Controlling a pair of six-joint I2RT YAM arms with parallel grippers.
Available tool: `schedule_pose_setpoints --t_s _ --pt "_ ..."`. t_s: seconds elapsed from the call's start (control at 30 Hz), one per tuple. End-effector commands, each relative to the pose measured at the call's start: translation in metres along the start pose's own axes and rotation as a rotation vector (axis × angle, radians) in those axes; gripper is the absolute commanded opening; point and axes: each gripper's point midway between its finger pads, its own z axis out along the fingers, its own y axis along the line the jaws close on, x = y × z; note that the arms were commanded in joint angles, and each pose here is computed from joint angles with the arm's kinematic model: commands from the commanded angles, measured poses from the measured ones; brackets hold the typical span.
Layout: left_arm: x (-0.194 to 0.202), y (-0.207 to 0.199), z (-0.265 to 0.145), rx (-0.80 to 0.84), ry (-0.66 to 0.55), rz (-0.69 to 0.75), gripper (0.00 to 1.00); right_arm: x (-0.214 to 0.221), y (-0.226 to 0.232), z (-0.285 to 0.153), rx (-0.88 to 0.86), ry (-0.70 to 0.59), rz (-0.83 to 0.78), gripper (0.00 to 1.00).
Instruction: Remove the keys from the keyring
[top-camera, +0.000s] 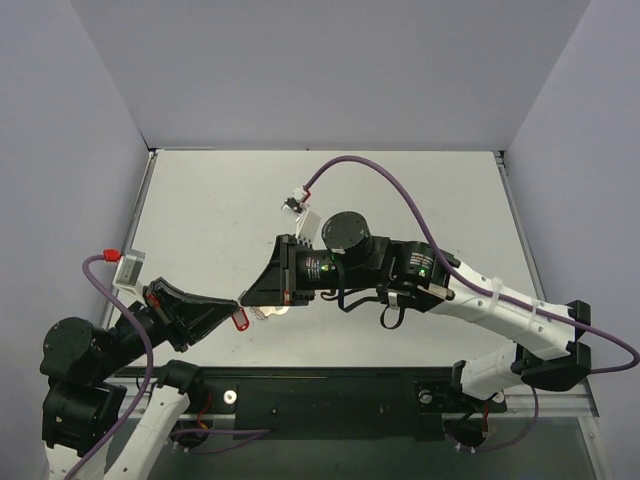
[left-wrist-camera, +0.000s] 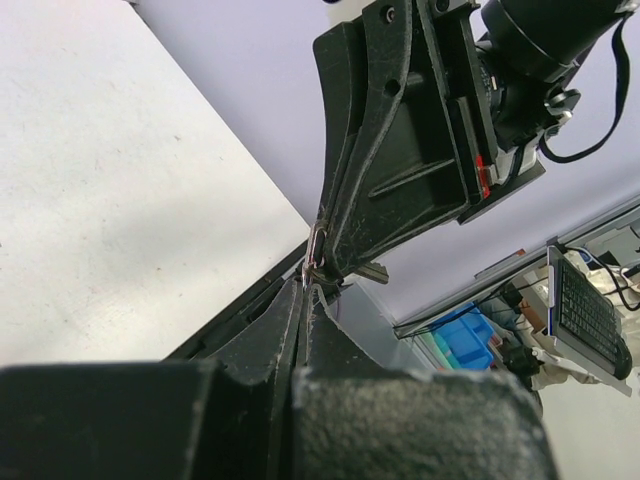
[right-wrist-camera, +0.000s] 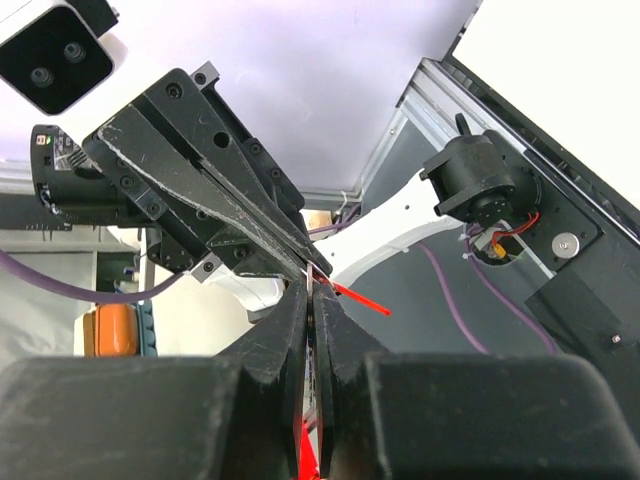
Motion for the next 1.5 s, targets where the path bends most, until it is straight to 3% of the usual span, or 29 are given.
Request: schedule_pose_setpoints --t_s 0.0,0.67,1.47 --pt "-0.010 -0.022 -0.003 0.065 -0.019 0.053 0.00 -0.016 -0.021 0.005 0.142 -0.084 0.043 0.00" --pt "-0.019 -0.007 0.007 0.000 -0.013 0.100 0.00 -0.022 -0.056 0.004 0.313 -0.143 0.154 0.00" --pt "-0.008 0.038 0.008 -0.160 0.040 0.176 0.00 -0.032 -0.059 0.034 0.321 -0.114 0.192 0.00"
